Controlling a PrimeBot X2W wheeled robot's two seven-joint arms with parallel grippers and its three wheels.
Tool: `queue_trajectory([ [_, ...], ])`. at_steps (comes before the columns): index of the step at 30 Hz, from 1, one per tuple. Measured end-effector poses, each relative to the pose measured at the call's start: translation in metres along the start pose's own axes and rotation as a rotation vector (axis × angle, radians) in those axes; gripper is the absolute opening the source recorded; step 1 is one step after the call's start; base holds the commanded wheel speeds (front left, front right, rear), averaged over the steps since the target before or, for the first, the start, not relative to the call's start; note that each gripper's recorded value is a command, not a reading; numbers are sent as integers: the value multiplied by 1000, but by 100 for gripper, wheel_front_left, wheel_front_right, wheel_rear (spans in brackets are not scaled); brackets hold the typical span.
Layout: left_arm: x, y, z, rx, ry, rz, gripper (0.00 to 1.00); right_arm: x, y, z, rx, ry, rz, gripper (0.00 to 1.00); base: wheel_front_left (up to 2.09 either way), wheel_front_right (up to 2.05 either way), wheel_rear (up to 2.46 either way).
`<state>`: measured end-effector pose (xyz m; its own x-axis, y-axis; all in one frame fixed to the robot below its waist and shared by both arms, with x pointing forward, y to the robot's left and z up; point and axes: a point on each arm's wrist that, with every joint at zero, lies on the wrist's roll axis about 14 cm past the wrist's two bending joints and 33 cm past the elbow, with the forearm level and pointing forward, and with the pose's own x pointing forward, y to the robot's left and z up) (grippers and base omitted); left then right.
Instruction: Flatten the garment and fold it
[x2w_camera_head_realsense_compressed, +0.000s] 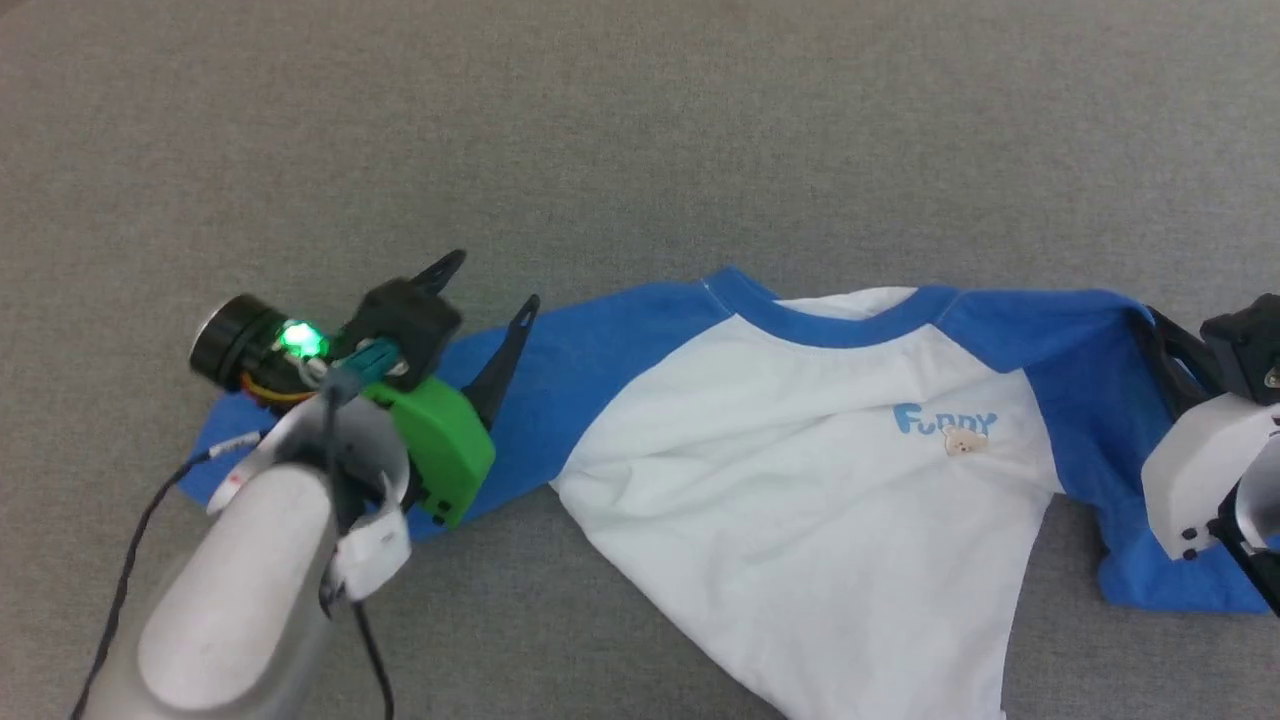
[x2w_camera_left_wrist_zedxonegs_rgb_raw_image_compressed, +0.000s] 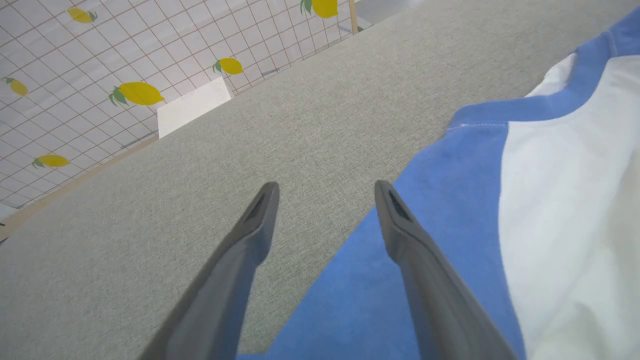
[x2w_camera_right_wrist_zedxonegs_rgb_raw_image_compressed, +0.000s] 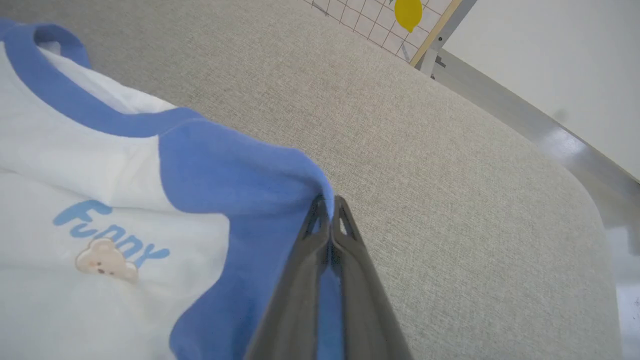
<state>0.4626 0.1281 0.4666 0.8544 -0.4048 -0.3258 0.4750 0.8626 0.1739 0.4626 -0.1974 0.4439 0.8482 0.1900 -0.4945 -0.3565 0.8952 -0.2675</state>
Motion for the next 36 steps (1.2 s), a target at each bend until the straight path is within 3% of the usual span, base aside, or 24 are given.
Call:
queue_trajectory([
  [8,28,-26,-65,38,313,-191,100,19,4,-13,0,44,23,0,0,0,0],
  [16,46,-29,-83,46,399,-263,100,22,-2,-28,10,84,9,0,0,0,0],
  [17,46,-31,-86,43,415,-276,34,22,-3,-30,11,88,7,0,0,0,0],
  [18,47,-35,-88,36,430,-297,0,21,-3,-31,13,91,5,0,0,0,0],
  [29,33,-52,-81,-42,444,-380,0,18,-7,-18,23,47,-13,0,0,0,0],
  [36,36,-25,-46,-122,181,-205,0,11,-7,5,31,-48,-33,0,0,0,0],
])
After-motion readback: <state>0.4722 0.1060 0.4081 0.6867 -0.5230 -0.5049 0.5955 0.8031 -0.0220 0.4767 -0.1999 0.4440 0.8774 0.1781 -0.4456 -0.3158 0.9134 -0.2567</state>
